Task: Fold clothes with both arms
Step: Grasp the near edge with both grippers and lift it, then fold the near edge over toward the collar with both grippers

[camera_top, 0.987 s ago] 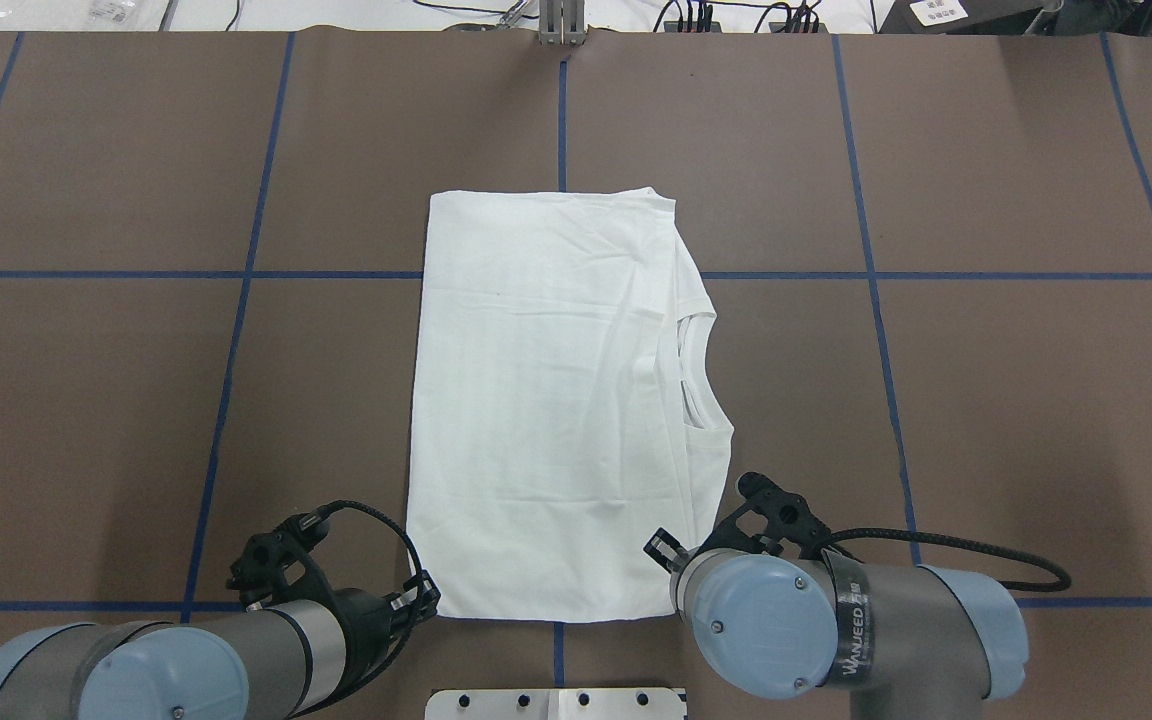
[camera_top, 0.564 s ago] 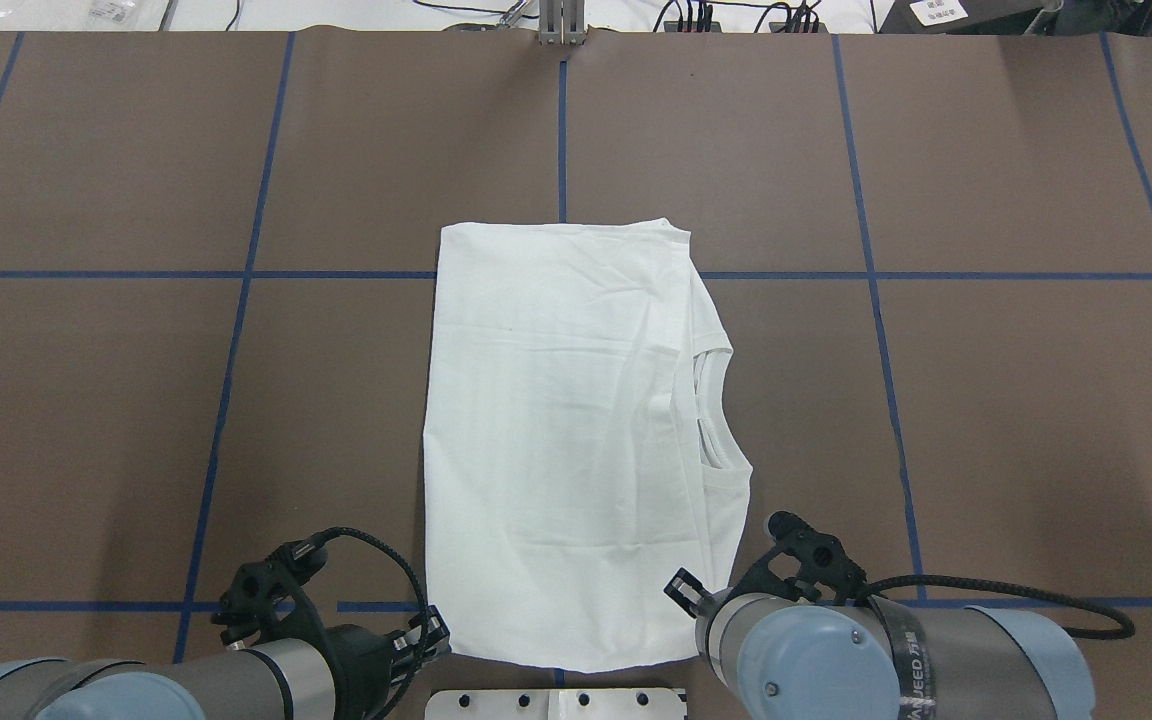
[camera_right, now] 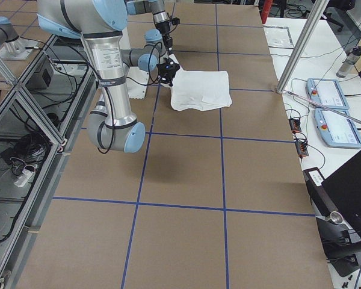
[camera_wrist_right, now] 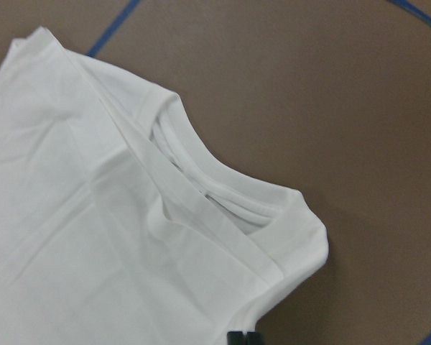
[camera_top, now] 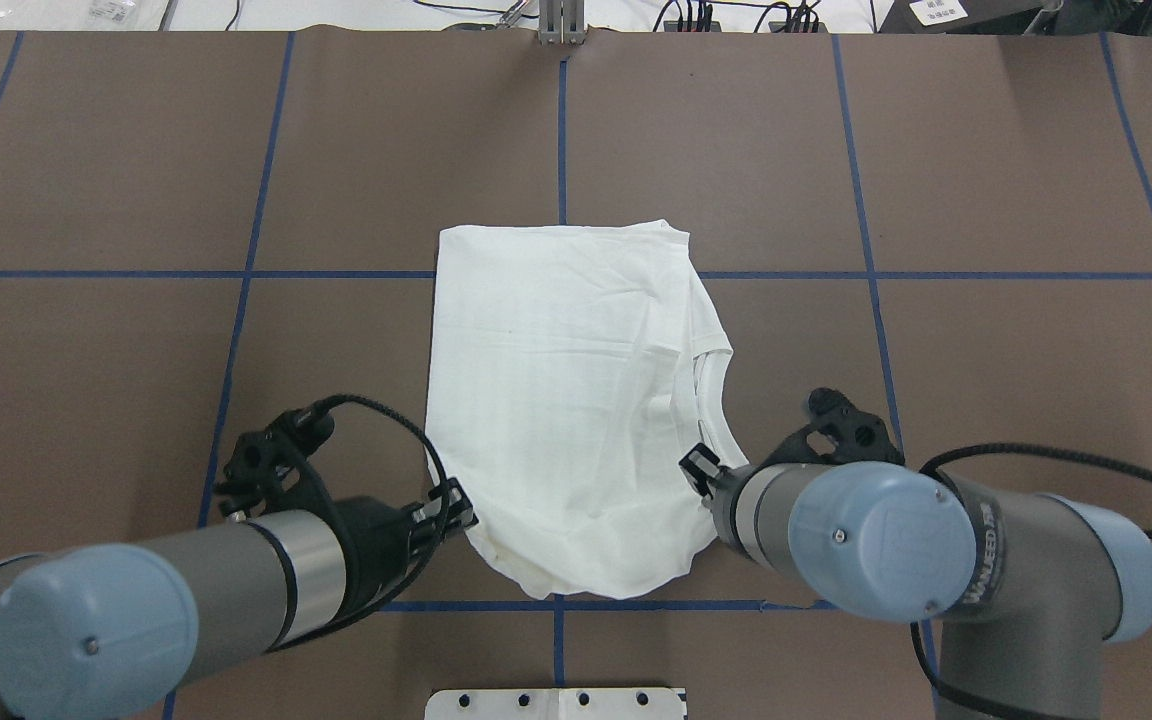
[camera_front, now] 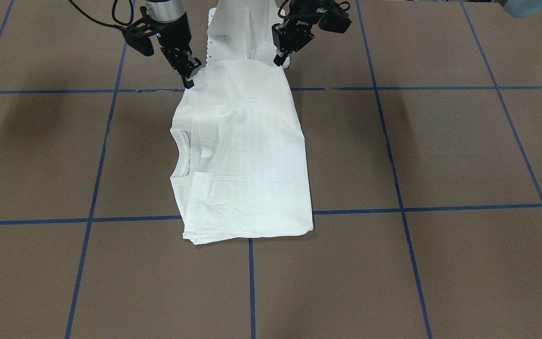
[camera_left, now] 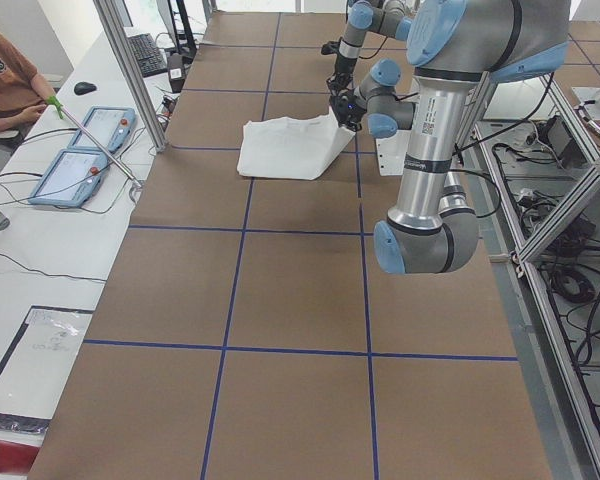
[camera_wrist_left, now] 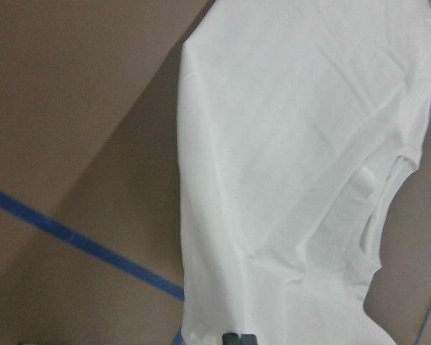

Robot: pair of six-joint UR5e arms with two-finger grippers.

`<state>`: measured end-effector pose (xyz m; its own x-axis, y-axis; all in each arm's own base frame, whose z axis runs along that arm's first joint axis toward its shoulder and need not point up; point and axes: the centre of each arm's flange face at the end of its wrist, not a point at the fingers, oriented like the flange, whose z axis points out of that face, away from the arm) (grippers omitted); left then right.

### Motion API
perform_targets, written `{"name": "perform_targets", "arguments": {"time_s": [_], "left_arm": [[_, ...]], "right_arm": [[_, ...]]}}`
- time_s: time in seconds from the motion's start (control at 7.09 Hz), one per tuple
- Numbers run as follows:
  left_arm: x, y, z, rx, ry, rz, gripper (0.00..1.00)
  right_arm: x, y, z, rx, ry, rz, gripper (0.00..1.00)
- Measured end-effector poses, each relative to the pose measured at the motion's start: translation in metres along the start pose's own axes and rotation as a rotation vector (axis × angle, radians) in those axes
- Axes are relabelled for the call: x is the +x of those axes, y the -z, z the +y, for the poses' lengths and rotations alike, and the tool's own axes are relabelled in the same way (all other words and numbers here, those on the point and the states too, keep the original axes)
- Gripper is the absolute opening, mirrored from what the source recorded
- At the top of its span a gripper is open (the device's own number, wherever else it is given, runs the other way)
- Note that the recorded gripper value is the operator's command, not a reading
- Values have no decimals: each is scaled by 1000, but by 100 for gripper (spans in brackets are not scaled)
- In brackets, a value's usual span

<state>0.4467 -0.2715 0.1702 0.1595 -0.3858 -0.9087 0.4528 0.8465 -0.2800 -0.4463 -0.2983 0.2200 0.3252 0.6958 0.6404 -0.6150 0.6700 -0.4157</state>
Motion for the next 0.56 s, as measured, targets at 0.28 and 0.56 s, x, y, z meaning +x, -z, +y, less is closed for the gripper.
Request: {"name": "perform_targets", "arguments": {"time_s": [0.28,0.56], "left_arm": [[36,-41,-83,143,-117,-35,0],[41,-91,-146,228,-167,-51,0]], "right_arm": [[-74,-27,-63,67,33,10,0],[-138,-66,-113,108,64,63,0]]}}
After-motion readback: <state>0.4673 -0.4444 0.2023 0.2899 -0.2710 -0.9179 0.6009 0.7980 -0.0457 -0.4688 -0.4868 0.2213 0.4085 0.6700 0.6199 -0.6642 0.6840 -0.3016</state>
